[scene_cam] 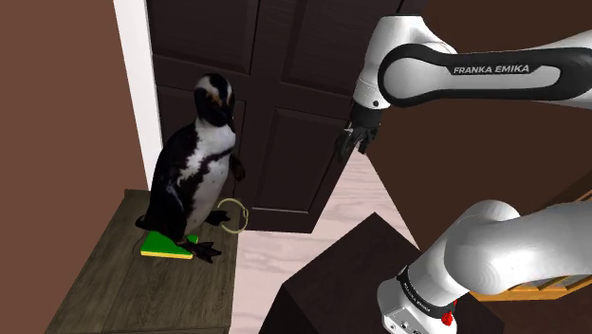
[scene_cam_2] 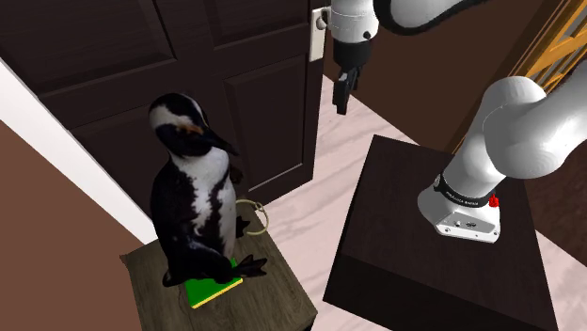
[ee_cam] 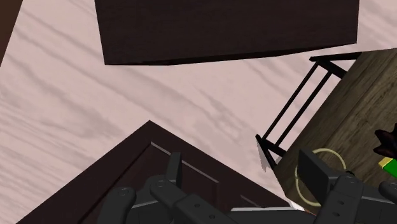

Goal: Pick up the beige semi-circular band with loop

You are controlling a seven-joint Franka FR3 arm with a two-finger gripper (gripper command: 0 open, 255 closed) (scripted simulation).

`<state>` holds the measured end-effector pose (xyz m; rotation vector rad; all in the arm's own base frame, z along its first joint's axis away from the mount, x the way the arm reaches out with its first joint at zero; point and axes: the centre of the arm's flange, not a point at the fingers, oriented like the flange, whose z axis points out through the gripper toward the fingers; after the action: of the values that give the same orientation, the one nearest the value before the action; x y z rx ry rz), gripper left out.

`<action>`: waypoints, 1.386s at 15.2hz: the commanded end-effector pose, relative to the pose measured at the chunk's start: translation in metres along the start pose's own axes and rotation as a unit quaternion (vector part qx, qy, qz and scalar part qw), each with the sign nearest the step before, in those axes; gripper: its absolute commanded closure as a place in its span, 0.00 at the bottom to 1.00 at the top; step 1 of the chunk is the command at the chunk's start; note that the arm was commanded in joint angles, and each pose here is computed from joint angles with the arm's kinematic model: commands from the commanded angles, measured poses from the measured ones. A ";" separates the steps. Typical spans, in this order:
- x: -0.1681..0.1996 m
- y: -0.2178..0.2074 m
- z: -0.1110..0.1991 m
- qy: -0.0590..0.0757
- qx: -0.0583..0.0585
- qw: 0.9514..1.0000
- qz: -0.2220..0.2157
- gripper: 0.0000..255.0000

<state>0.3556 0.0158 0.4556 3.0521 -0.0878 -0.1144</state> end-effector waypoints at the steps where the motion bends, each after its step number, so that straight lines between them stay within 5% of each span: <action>1: 0.012 -0.007 0.018 0.005 0.007 1.000 -0.002 0.00; 21: 0.141 -0.104 0.209 0.045 0.078 0.996 -0.022 0.00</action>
<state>0.4758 0.0891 0.2369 3.2018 -0.0276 0.0204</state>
